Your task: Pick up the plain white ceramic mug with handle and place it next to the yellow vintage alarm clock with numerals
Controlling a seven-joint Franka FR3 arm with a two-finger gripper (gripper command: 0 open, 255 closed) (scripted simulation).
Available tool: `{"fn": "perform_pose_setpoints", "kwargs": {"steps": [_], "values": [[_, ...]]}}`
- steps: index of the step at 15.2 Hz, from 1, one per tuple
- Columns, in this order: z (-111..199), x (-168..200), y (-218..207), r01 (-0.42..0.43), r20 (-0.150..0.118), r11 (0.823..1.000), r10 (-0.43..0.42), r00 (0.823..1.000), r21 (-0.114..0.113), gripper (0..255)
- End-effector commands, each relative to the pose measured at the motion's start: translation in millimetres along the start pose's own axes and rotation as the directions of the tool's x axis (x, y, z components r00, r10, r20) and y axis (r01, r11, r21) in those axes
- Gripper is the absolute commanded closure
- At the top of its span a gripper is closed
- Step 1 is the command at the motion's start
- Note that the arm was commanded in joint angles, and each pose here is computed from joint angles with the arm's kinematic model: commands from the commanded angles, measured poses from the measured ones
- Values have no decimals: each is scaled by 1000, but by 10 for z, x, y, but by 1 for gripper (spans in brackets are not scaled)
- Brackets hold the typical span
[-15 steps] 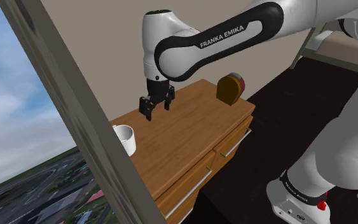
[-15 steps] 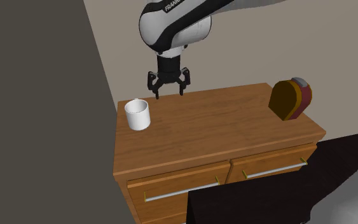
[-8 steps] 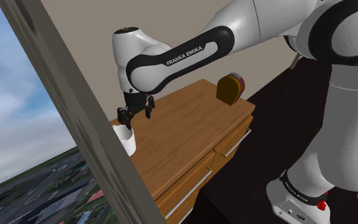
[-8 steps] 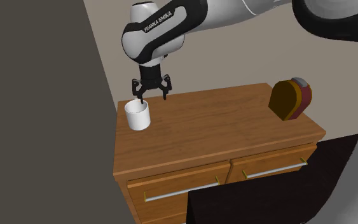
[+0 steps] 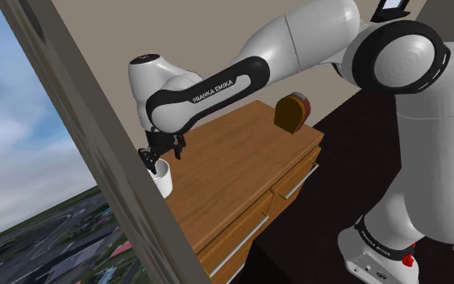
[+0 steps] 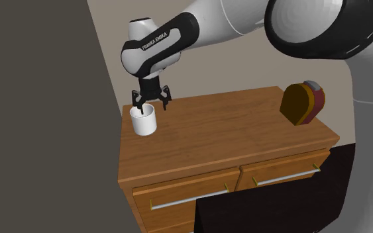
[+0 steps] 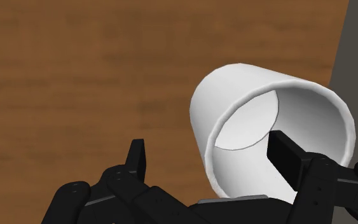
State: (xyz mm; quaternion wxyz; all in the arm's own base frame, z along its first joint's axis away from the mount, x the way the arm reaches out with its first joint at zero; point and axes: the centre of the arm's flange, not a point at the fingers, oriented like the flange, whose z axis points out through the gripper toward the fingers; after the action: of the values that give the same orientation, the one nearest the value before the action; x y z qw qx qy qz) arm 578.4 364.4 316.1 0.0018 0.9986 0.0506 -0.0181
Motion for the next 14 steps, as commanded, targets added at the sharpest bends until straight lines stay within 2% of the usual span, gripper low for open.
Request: {"fn": "perform_pose_setpoints", "kwargs": {"steps": [1,2,10,11,14], "values": [[114,-7,1,0,0,1000,0,1000,0,0],[197,-7,1,0,0,1000,0,1000,0,0],[197,-7,1,0,0,1000,0,1000,0,0],[197,-7,1,0,0,1000,0,1000,0,255],[197,-7,1,0,0,1000,0,1000,0,255]]}}
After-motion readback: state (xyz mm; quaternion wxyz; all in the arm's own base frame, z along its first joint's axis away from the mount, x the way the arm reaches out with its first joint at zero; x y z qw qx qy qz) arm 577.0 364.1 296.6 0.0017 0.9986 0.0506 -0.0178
